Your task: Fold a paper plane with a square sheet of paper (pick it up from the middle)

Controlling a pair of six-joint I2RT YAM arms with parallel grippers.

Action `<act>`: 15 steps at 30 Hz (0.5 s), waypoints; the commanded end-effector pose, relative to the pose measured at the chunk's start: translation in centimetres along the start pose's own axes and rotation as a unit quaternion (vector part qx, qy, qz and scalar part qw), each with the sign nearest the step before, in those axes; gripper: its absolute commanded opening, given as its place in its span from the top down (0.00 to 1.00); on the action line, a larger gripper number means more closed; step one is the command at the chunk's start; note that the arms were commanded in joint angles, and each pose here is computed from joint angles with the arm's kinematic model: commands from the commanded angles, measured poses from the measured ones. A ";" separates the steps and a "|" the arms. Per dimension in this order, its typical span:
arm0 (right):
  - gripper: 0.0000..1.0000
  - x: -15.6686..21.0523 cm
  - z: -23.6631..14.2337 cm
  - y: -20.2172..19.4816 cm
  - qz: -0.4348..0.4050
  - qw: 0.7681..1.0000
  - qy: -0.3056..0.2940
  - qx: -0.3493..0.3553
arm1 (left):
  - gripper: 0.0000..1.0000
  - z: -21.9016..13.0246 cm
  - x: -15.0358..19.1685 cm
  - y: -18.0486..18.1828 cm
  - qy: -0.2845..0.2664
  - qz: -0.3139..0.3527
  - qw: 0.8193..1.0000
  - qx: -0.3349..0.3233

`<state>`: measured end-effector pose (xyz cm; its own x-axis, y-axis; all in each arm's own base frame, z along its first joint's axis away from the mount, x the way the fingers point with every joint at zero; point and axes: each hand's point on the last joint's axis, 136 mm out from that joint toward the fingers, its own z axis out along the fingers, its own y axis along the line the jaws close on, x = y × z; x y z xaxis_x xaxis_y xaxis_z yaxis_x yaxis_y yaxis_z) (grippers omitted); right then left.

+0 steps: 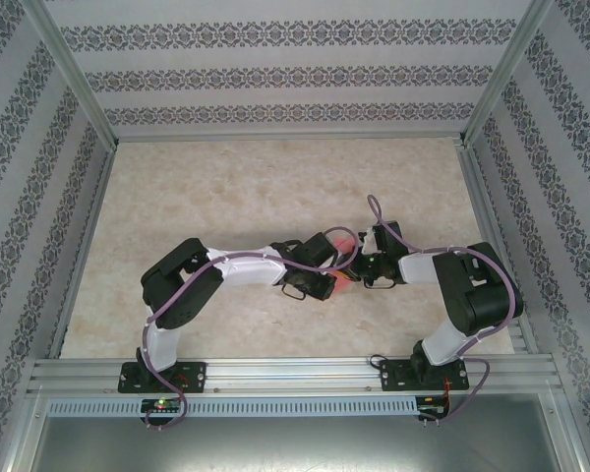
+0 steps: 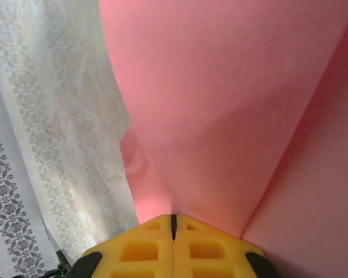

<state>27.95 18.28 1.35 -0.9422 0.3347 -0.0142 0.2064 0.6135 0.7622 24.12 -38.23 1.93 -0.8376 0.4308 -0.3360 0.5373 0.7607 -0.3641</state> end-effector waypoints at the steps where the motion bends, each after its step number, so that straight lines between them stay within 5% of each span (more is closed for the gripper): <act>1: 1.00 1.7 -0.2 -5.8 0.046 0.993 0.014 0.106 | 0.89 0.9 2.8 2.1 0.037 -0.024 0.999 -0.020; 15: 1.00 1.5 -0.3 -6.6 0.046 0.992 0.017 0.116 | 0.89 0.1 6.0 2.7 0.066 -0.037 0.997 -0.014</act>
<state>27.91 18.03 1.30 -0.9493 0.3143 -0.0087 0.1975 0.6175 0.7614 23.60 -37.79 1.97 -0.8370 0.4017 -0.3716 0.5358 0.7398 -0.4070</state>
